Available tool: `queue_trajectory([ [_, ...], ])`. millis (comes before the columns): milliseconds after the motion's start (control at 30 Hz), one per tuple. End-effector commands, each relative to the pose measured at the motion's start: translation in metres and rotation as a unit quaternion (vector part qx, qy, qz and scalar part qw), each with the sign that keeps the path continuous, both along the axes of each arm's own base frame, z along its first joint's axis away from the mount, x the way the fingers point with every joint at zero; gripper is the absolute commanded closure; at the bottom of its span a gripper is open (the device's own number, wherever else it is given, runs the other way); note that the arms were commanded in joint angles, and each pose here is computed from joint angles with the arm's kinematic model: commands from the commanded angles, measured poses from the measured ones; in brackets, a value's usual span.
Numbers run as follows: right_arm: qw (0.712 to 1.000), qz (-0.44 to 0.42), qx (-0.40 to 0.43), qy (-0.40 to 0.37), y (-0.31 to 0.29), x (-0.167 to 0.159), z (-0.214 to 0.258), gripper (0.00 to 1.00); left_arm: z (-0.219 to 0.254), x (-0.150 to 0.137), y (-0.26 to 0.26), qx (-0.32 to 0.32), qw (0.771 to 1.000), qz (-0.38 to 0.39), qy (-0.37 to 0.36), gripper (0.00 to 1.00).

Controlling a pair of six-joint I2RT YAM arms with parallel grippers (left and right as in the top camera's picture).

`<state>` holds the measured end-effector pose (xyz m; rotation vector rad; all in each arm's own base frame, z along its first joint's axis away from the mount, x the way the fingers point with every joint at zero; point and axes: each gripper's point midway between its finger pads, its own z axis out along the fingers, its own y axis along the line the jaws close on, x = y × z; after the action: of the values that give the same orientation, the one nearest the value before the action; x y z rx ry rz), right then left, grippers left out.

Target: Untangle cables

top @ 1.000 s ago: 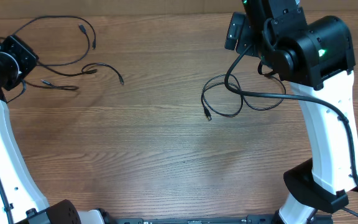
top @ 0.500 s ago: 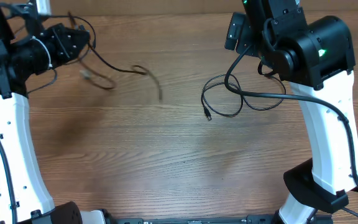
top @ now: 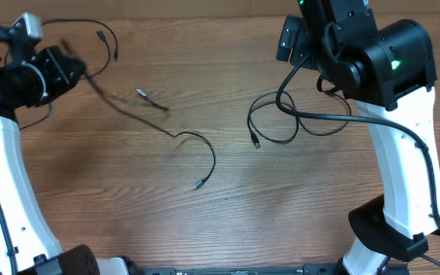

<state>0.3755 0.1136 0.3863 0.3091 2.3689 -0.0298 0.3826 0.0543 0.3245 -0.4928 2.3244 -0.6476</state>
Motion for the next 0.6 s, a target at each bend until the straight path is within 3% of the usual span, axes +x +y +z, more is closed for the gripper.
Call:
queue_trajectory([
  [0, 1.0, -0.002, -0.003, -0.006, -0.003, -0.001, 0.004, 0.0, -0.035, -0.003, 0.067, 0.079, 0.987, 0.119, 0.074, 0.96],
  [300, 1.0, -0.002, -0.003, -0.006, -0.003, -0.001, 0.003, 0.0, -0.102, -0.012, 0.154, 0.145, 0.932, 0.267, 0.196, 0.96],
  [567, 1.0, -0.002, -0.003, -0.006, -0.003, -0.001, 0.003, 0.0, -0.137, -0.024, 0.211, 0.178, 0.886, 0.354, 0.244, 0.96],
])
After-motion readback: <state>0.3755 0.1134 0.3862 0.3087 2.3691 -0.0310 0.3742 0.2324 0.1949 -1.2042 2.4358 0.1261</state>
